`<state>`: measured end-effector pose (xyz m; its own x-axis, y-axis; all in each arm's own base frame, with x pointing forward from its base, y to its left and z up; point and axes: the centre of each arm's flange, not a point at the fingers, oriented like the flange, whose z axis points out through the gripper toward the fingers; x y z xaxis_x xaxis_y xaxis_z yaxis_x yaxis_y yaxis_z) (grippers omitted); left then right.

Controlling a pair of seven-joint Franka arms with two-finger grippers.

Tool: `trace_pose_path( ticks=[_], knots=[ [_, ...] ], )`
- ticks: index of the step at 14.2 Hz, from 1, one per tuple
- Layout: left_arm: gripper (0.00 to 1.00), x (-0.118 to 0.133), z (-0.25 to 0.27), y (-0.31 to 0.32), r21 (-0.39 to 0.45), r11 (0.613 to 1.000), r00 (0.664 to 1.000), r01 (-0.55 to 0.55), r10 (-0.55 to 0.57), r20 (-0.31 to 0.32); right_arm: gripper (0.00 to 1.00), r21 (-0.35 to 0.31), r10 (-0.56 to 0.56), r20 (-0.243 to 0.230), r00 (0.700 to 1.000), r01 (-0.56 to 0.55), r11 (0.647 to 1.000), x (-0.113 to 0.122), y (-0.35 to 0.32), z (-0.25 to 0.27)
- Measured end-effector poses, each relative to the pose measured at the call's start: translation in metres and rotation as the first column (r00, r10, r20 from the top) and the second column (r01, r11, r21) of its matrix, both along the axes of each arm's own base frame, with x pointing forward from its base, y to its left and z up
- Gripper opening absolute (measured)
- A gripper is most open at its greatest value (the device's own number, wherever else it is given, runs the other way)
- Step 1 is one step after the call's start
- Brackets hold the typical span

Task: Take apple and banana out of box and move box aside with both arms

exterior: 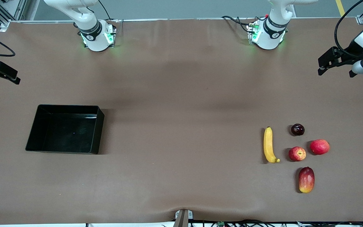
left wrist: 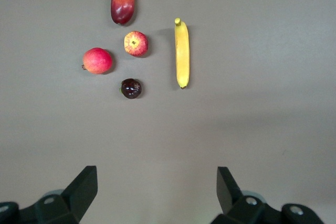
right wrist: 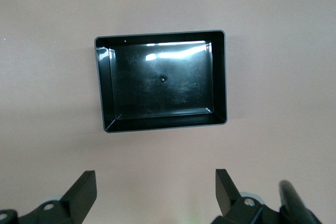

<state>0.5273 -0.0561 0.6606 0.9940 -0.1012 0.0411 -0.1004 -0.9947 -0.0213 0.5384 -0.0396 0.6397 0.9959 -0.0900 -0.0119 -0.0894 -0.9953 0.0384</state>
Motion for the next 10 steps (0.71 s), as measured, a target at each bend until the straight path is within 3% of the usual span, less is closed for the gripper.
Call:
trace_pose_path(
  ticks=[5,10],
  knots=[
    [1.00,0.001,0.000,0.007,0.005,1.000,1.000,-0.012,0.012,0.000,1.00,0.002,0.100,0.026,0.995,-0.100,0.995,0.004,0.019,0.001],
    [1.00,0.000,-0.001,0.013,0.007,1.000,1.000,-0.022,0.022,-0.009,1.00,0.041,0.102,0.021,0.995,-0.103,0.994,0.003,0.012,0.000]
  ],
)
